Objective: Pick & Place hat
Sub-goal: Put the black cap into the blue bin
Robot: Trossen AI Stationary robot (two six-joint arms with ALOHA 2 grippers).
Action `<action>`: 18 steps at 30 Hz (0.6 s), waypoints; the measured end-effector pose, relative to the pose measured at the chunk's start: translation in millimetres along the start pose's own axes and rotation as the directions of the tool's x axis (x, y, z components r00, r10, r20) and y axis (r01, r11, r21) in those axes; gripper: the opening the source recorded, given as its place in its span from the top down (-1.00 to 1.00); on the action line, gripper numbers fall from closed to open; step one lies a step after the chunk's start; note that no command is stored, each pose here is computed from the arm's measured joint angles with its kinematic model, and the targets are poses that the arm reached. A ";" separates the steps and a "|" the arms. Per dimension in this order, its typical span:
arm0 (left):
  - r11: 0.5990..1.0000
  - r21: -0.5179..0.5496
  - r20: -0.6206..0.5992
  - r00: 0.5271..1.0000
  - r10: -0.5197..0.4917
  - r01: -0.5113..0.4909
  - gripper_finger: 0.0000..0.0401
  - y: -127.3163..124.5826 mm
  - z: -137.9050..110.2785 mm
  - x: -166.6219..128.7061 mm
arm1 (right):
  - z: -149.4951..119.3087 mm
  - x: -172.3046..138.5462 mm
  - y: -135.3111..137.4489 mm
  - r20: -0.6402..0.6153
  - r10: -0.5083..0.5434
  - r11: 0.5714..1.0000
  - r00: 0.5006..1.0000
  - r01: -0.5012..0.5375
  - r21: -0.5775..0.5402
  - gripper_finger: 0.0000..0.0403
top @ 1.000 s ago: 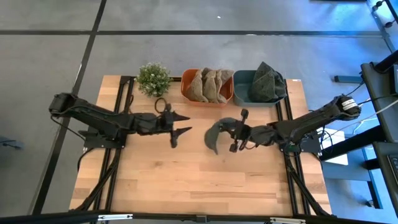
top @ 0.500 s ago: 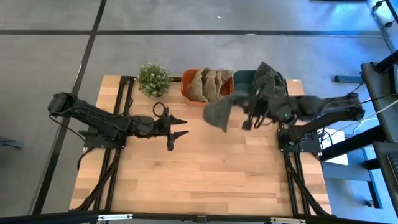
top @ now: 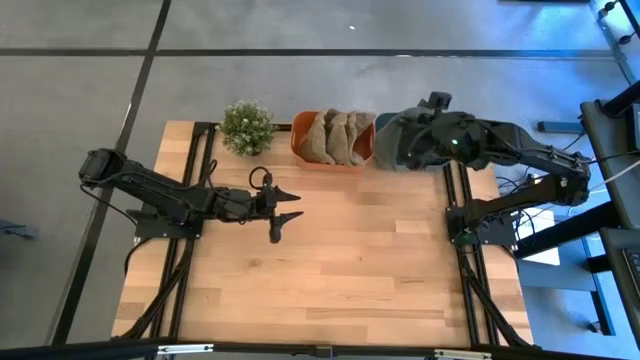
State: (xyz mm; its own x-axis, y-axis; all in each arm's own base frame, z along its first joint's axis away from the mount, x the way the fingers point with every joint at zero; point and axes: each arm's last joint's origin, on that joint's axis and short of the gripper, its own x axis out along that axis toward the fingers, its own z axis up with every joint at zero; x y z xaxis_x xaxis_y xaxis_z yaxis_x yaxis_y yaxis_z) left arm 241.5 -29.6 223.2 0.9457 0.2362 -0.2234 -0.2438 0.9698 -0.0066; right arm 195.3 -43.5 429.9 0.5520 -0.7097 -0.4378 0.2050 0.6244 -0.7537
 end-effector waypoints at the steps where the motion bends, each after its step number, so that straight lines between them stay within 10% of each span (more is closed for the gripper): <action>1: 1.000 -0.010 0.000 1.000 0.000 0.000 0.02 0.0 0.0 0.0 | -3.0 4.9 -0.2 -0.025 -0.005 1.000 1.000 0.004 -0.027 0.78; 18: 0.985 -0.123 0.014 0.992 0.122 -0.120 0.02 3.4 0.2 0.3 | -34.9 47.3 -21.5 -0.133 -0.033 0.937 0.991 -0.016 -0.349 0.79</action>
State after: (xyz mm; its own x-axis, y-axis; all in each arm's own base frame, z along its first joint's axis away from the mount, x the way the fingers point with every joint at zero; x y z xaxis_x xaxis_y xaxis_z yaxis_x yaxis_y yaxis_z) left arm 240.9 -26.3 223.3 0.9116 0.3540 -0.2089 -0.3800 0.9196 -0.1000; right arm 188.8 -101.9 408.2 0.4322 -0.7669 -0.4745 -0.0989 0.4827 -0.8702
